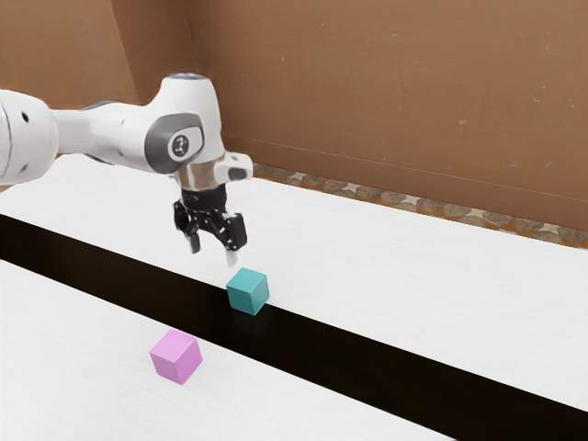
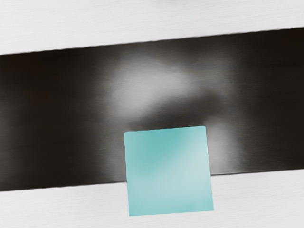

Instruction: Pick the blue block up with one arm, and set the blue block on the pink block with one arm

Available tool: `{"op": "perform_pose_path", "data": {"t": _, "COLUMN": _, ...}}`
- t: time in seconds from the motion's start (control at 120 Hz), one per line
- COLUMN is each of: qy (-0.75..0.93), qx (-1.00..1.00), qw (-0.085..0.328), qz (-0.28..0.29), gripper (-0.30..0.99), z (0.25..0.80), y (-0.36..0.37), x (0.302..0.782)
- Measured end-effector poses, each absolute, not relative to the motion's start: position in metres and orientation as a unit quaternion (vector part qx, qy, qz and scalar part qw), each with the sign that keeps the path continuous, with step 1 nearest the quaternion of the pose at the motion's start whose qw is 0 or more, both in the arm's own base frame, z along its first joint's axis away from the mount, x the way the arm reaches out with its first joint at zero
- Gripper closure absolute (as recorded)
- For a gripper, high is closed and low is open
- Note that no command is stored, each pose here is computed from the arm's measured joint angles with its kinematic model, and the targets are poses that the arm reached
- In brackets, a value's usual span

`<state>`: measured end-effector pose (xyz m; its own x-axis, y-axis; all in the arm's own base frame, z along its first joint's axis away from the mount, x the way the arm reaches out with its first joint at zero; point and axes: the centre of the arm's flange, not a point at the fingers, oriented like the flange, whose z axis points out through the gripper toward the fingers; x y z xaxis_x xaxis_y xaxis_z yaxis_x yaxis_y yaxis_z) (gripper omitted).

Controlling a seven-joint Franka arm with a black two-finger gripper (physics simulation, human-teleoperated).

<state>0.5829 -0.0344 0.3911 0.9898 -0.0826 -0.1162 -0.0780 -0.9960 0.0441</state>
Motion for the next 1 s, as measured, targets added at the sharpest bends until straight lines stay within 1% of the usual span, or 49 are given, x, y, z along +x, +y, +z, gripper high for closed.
{"op": "perform_pose_path", "data": {"t": 0.167, "qy": -0.045, "qx": 0.999, "qw": 0.02, "qz": -0.002, "gripper": 0.0, "z": 0.36, "y": -0.05, "x": 0.593}}
{"op": "perform_pose_path", "data": {"t": 0.3, "qy": -0.052, "qx": 0.998, "qw": 0.011, "qz": 0.017, "gripper": 0.0, "z": 0.344, "y": -0.063, "x": 0.593}}
{"op": "perform_pose_path", "data": {"t": 0.433, "qy": -0.039, "qx": 0.999, "qw": 0.006, "qz": 0.021, "gripper": 0.0, "z": 0.33, "y": -0.061, "x": 0.589}}
{"op": "perform_pose_path", "data": {"t": 0.625, "qy": -0.02, "qx": 0.999, "qw": 0.006, "qz": 0.025, "gripper": 0.0, "z": 0.31, "y": -0.059, "x": 0.597}}
{"op": "perform_pose_path", "data": {"t": 0.775, "qy": -0.01, "qx": 0.999, "qw": 0.004, "qz": 0.039, "gripper": 0.0, "z": 0.306, "y": -0.047, "x": 0.613}}
{"op": "perform_pose_path", "data": {"t": 1.0, "qy": -0.032, "qx": 0.999, "qw": -0.001, "qz": 0.04, "gripper": 0.0, "z": 0.297, "y": -0.048, "x": 0.613}}
